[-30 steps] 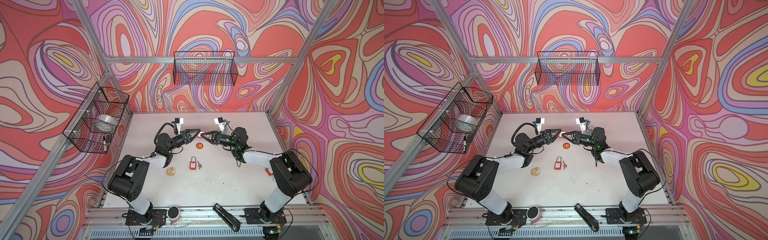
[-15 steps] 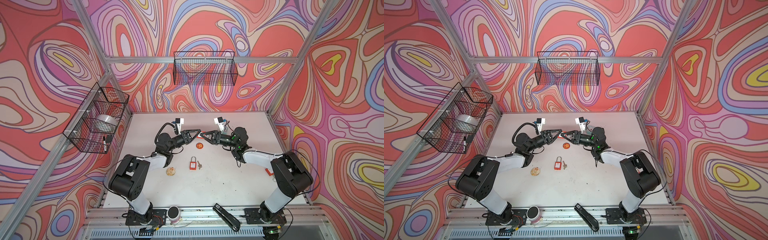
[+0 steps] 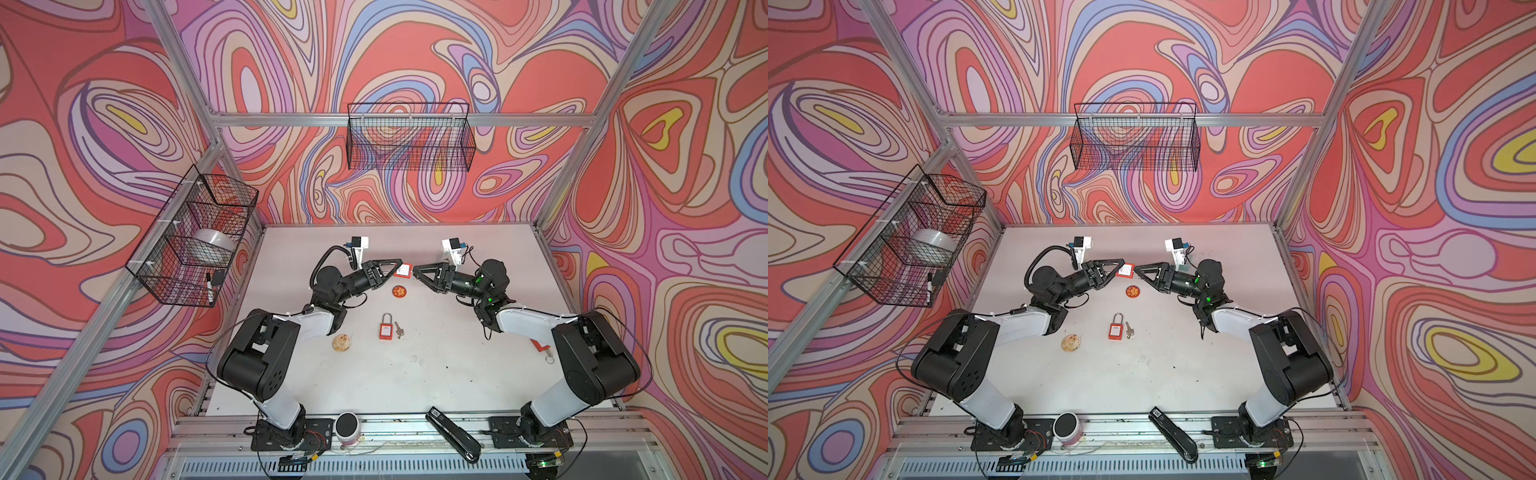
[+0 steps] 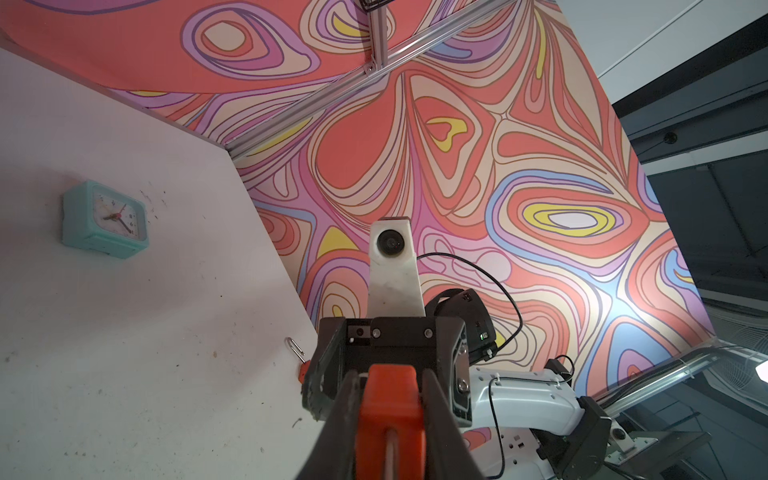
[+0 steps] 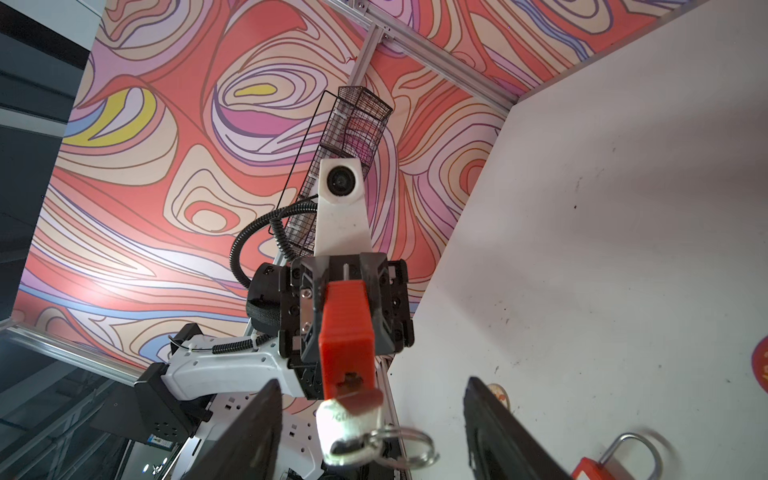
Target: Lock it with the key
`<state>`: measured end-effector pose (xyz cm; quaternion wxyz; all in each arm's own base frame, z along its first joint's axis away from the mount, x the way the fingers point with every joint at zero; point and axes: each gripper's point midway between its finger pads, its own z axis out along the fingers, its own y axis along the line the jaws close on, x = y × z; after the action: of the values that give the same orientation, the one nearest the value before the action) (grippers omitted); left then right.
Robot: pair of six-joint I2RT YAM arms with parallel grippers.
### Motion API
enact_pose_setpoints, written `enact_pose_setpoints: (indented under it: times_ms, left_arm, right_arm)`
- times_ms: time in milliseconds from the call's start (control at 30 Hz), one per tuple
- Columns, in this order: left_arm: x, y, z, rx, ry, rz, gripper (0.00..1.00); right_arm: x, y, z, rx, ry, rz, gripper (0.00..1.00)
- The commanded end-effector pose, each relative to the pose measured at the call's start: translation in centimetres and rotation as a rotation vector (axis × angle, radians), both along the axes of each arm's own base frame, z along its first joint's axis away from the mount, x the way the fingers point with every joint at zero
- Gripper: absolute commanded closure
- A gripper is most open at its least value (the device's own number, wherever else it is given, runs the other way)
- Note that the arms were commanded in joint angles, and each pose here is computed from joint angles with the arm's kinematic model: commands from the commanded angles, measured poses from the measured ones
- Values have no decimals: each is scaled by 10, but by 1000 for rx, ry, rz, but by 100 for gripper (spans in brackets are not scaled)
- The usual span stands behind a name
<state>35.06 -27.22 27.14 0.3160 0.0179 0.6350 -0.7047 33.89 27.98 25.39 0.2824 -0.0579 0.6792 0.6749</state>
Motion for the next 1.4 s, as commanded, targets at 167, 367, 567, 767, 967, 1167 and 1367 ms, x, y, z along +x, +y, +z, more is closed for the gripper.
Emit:
enact_pose_setpoints:
  times_ms: [167, 367, 567, 767, 967, 1167, 1367]
  left_arm:
    - [-9, 1, 30, -47, -100, -12, 100]
    - [-7, 1, 27, -44, -95, -9, 100]
    - [-8, 1, 29, -45, -99, -11, 100]
    - [-9, 2, 28, -44, -96, -10, 100]
    - [-10, 2, 29, -46, -96, -13, 100]
    - [-8, 0, 29, -45, -95, -19, 100]
    - [-8, 1, 28, -45, -91, -18, 100]
  right_arm:
    - [-5, -5, -21, -39, 28, -22, 29]
    - [-6, -7, -38, -131, 38, -32, 29]
    - [1, -11, -57, -238, 70, -76, 29]
    - [-4, -18, -49, -261, -14, -105, 30]
    - [-33, -31, -8, -236, -194, -66, 29]
    - [-27, -52, 16, -273, -264, -100, 31]
    - [-13, -35, 37, -159, -274, 8, 52]
